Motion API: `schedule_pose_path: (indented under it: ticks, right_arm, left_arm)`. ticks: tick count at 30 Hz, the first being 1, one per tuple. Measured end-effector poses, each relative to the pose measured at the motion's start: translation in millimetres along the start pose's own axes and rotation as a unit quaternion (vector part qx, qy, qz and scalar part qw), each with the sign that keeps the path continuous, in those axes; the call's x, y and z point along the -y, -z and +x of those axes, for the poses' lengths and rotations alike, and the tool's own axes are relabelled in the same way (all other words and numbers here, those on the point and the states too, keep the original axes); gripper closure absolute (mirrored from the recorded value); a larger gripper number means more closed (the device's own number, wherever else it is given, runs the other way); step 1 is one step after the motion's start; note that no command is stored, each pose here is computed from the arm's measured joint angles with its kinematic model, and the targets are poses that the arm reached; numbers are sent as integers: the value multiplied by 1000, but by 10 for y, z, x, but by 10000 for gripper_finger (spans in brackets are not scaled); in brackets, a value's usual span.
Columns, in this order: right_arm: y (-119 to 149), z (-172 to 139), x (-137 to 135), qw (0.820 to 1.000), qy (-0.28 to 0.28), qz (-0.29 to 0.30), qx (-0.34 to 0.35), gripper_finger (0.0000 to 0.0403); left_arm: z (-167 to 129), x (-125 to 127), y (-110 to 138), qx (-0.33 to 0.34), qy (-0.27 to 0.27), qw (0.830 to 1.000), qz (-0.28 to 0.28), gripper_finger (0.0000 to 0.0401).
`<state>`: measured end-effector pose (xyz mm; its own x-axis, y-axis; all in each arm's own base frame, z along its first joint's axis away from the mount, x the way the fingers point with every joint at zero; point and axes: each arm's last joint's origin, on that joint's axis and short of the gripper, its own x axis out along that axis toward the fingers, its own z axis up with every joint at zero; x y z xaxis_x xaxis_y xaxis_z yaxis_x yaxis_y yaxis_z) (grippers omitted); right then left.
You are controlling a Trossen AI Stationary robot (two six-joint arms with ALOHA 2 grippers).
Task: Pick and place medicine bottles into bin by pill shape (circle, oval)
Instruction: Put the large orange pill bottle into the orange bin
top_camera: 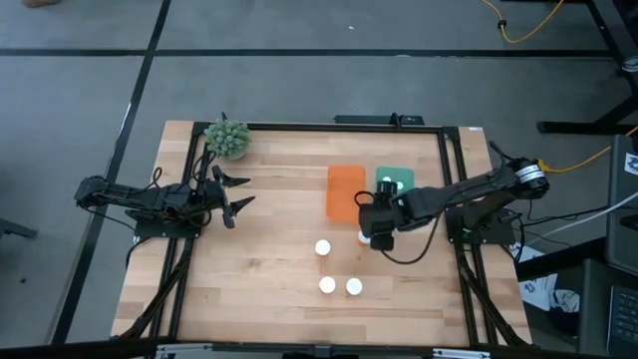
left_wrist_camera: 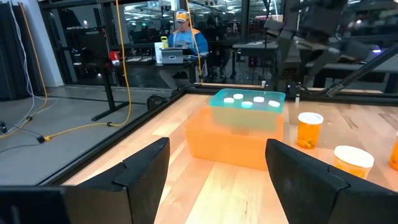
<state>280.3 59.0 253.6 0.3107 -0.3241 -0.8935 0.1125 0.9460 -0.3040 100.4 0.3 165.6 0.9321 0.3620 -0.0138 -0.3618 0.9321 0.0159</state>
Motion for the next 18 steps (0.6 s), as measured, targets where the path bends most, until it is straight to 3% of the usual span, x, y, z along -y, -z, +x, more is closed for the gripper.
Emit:
schedule_pose_path:
  ticks: [7,18]
  right_arm:
    - [119,376,14,1000,5,6,-1,165]
    - [113,592,145,999,19,4,-30,165]
  left_arm:
    - [0,0,1,0,0,1000,-1,144]
    - [0,0,1,0,0,1000,0,144]
